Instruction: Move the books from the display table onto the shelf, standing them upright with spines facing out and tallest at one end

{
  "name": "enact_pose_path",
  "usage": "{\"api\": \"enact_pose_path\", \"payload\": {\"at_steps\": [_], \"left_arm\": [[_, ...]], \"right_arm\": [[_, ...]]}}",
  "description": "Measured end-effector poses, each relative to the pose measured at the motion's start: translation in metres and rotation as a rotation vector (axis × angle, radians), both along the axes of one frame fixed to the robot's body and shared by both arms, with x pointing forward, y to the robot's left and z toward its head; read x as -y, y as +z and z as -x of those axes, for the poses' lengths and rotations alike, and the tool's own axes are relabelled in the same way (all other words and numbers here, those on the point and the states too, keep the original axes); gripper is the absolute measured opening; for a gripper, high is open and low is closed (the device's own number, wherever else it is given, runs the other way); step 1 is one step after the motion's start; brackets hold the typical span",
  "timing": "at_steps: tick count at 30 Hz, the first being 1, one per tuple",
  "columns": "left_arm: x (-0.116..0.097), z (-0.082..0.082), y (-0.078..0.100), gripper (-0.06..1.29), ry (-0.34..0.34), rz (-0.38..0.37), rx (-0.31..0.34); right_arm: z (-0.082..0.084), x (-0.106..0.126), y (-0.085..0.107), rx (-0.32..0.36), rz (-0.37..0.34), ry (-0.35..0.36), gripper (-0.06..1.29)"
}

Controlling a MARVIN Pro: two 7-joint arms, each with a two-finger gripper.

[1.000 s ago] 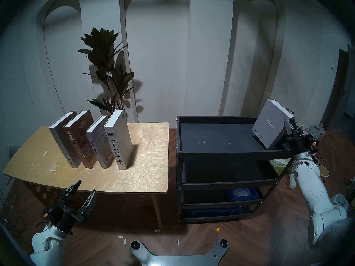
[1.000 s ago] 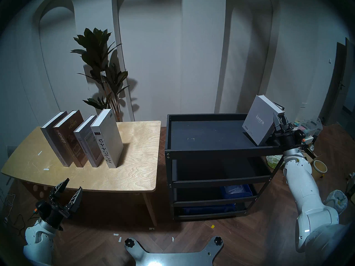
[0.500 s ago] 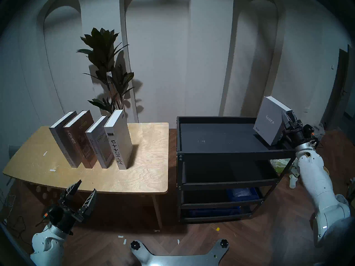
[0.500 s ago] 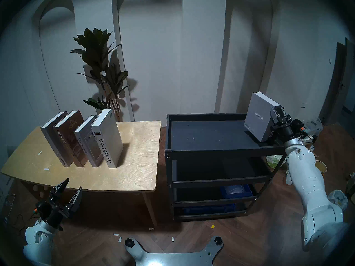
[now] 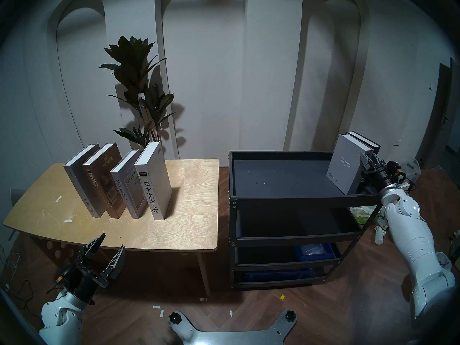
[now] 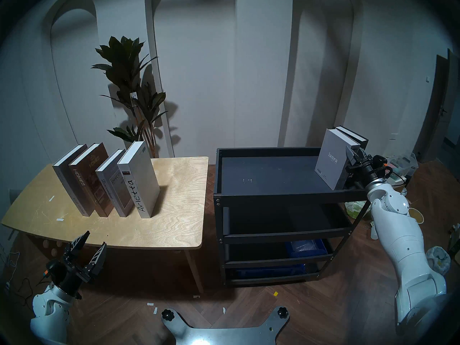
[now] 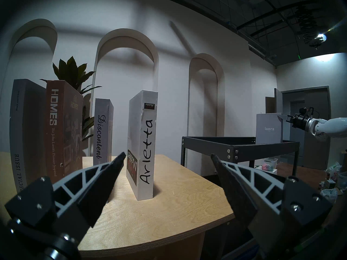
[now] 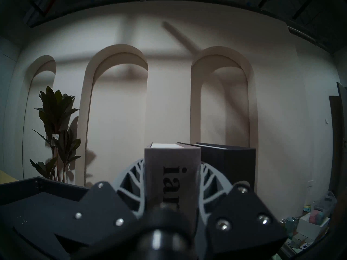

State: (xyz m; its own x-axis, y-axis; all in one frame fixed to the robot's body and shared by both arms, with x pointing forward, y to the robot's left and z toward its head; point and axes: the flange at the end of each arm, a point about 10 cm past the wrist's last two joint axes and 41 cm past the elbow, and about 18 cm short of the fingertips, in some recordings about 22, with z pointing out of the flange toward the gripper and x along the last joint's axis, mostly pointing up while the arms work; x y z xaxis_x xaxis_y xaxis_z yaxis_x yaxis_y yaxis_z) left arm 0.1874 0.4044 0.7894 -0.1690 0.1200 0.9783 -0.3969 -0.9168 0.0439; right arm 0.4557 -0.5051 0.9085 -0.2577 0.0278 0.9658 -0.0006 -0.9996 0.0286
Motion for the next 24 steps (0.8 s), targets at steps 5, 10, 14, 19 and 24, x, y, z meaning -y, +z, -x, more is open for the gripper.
{"api": "enact_pose_path", "payload": {"at_steps": [5, 10, 14, 19, 24], "left_arm": [[0.000, 0.000, 0.000, 1.25, 0.000, 0.000, 0.000], [0.000, 0.000, 0.000, 1.25, 0.000, 0.000, 0.000], [0.000, 0.000, 0.000, 1.25, 0.000, 0.000, 0.001], [0.000, 0.000, 0.000, 1.25, 0.000, 0.000, 0.001], [0.000, 0.000, 0.000, 1.25, 0.000, 0.000, 0.001]], "right_arm": [[0.003, -0.002, 0.004, -0.025, -0.002, -0.041, 0.33], [0.008, -0.005, 0.008, -0.058, 0.000, -0.093, 0.83], [0.014, -0.008, 0.008, -0.095, 0.002, -0.133, 1.22], [0.019, -0.012, 0.011, -0.120, 0.005, -0.163, 1.22], [0.024, -0.017, 0.018, -0.131, 0.008, -0.188, 1.22]]}}
